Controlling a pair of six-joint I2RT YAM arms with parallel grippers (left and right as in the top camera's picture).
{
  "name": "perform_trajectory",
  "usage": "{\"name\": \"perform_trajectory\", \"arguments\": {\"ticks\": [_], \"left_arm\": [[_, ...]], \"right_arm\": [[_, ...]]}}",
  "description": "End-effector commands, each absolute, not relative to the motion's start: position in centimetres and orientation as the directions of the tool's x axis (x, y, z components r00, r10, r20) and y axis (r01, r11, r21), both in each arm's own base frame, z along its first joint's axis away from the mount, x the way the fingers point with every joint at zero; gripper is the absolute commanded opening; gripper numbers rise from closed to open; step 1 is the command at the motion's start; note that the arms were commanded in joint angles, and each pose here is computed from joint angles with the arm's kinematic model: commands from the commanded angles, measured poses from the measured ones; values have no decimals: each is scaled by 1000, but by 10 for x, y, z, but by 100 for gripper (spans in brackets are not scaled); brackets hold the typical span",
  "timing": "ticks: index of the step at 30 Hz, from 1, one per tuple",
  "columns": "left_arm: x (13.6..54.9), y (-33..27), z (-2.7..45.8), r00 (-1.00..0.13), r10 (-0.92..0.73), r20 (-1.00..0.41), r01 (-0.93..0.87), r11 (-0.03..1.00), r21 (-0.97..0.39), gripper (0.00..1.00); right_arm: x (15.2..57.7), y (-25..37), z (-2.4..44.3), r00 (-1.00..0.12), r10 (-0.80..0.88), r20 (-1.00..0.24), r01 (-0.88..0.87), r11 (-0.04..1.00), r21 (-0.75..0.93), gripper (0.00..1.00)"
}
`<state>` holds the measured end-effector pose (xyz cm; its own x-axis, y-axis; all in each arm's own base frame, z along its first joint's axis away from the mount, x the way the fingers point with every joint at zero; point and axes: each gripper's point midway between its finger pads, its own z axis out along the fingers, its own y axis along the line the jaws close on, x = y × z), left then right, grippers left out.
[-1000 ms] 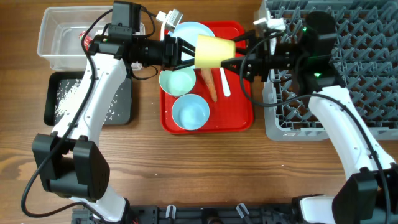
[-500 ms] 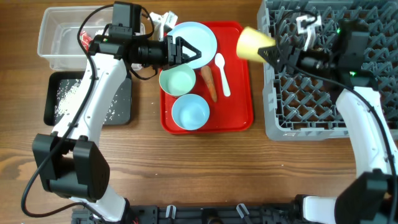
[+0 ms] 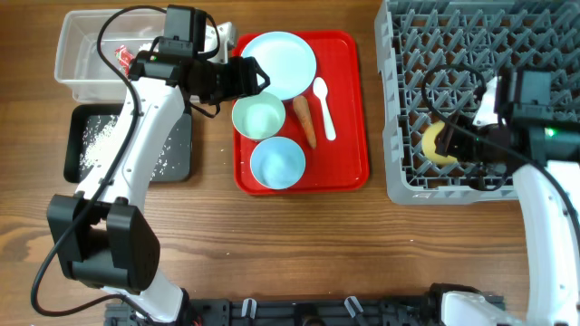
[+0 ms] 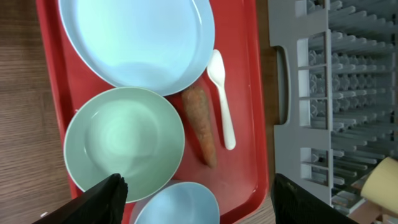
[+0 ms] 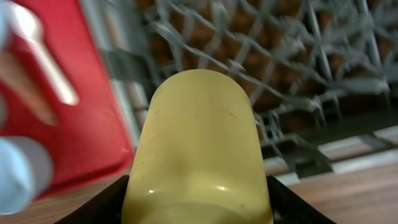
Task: Sort waste into correct bins and load items into the dishwasher rack
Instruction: 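Place the yellow cup into the grey dish rack with right gripper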
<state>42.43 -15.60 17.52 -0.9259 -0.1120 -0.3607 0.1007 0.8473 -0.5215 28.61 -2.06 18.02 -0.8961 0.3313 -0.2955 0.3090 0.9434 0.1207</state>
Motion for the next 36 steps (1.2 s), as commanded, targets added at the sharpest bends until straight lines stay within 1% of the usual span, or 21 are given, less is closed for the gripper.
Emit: {"name": "perform_trajectory", "arguments": {"ticks": [1, 5, 10, 12, 13, 15, 18, 23, 27, 30, 33, 36], "left_arm": [[426, -153, 180, -915, -108, -389, 109, 862, -495, 76], [426, -153, 180, -915, -107, -388, 109, 862, -495, 76], [425, -153, 180, -917, -107, -384, 107, 863, -495, 76], [425, -152, 179, -918, -107, -381, 105, 863, -494, 77], [424, -152, 179, -919, -107, -379, 104, 863, -494, 77], [424, -152, 179, -921, -106, -376, 102, 863, -494, 77], [423, -152, 178, -922, -106, -372, 100, 864, -493, 77], [423, -152, 178, -922, -106, -372, 100, 864, -494, 77], [422, -152, 178, -923, -106, -369, 98, 864, -494, 77], [422, -152, 178, -924, -106, -369, 98, 864, -494, 77], [422, -152, 178, -924, -106, -369, 98, 864, -494, 77], [422, -152, 178, -923, -106, -369, 98, 864, -494, 77]], "right_arm": [[285, -35, 157, -908, 360, -214, 364, 931, 22, 43], [281, -32, 137, -929, 353, -116, 354, 935, 8, 43], [285, -22, 127, -944, 319, -87, 320, 947, 1, 43], [287, -16, 122, -951, 300, -76, 301, 954, -2, 50], [288, -14, 120, -953, 294, -71, 295, 955, -3, 54], [289, -12, 117, -956, 287, -65, 288, 958, -5, 67], [293, -12, 118, -954, 288, -79, 289, 957, -1, 71], [302, -8, 121, -952, 287, -110, 285, 958, 34, 72], [312, -8, 140, -952, 262, -158, 258, 965, 47, 72], [323, -8, 168, -944, 245, -221, 238, 969, 58, 73], [335, -7, 202, -932, 217, -290, 205, 976, 70, 77], [347, 7, 230, -920, 170, -352, 126, 981, 146, 78]]}}
